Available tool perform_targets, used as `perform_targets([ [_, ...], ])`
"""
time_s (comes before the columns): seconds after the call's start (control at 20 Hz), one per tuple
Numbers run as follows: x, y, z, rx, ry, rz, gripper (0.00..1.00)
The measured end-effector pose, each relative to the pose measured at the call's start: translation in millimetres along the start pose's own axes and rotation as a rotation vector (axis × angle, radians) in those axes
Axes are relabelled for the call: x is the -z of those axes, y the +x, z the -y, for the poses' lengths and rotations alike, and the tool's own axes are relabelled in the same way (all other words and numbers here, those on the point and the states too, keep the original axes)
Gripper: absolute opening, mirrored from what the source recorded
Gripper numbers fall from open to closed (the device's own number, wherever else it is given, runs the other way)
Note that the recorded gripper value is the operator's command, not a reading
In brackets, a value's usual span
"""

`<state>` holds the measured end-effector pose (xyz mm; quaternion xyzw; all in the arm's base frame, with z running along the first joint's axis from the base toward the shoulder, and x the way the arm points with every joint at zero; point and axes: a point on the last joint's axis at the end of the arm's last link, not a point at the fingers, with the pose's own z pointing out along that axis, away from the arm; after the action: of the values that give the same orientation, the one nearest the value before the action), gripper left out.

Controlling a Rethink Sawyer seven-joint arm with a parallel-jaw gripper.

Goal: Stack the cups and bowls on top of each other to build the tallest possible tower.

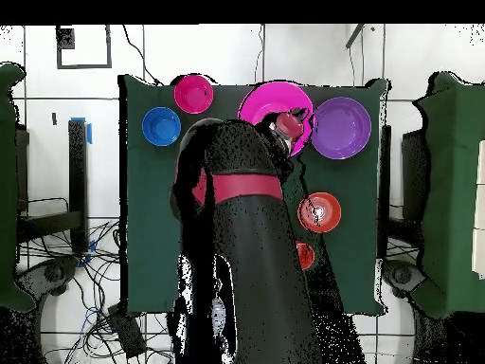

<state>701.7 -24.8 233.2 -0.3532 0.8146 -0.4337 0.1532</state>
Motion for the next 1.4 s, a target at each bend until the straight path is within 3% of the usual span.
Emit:
perform_targets([
  [0.05,0,-0.2,-1,-0.032,-0.028,-0.009,0.00],
  [0.15,0,3.2,-7,-0.243,-0.221,-0.095,0.00],
  [0.2,0,5.3,-8,-0.354,-0.331,-0.146,0.00],
  [0.25,-1,10.9,-4,-0.526,-0.511,-0.236,0.00],
  [0.4,-8,21.6,5,-0.687,-0.689,-0.328,0.00],
  [0.5,-19,27.2,5,-0.759,-0.760,-0.349,0.00],
  [0.6,-30,28.8,0,-0.788,-0.784,-0.342,0.00],
  [0.75,-66,21.1,-32,-0.847,-0.814,-0.261,0.00],
  [0.9,-79,13.2,-52,-0.866,-0.826,-0.218,0.00],
  [1.15,-107,-8.0,-112,-0.918,-0.876,-0.122,0.00],
  [1.2,-110,-9.9,-121,-0.924,-0.884,-0.113,0.00],
  [1.25,-116,-12.6,-142,-0.936,-0.901,-0.101,0.00],
  [1.35,-120,-13.8,-154,-0.943,-0.913,-0.095,0.00],
  [1.4,-123,-14.5,-170,-0.947,-0.929,-0.097,0.00],
])
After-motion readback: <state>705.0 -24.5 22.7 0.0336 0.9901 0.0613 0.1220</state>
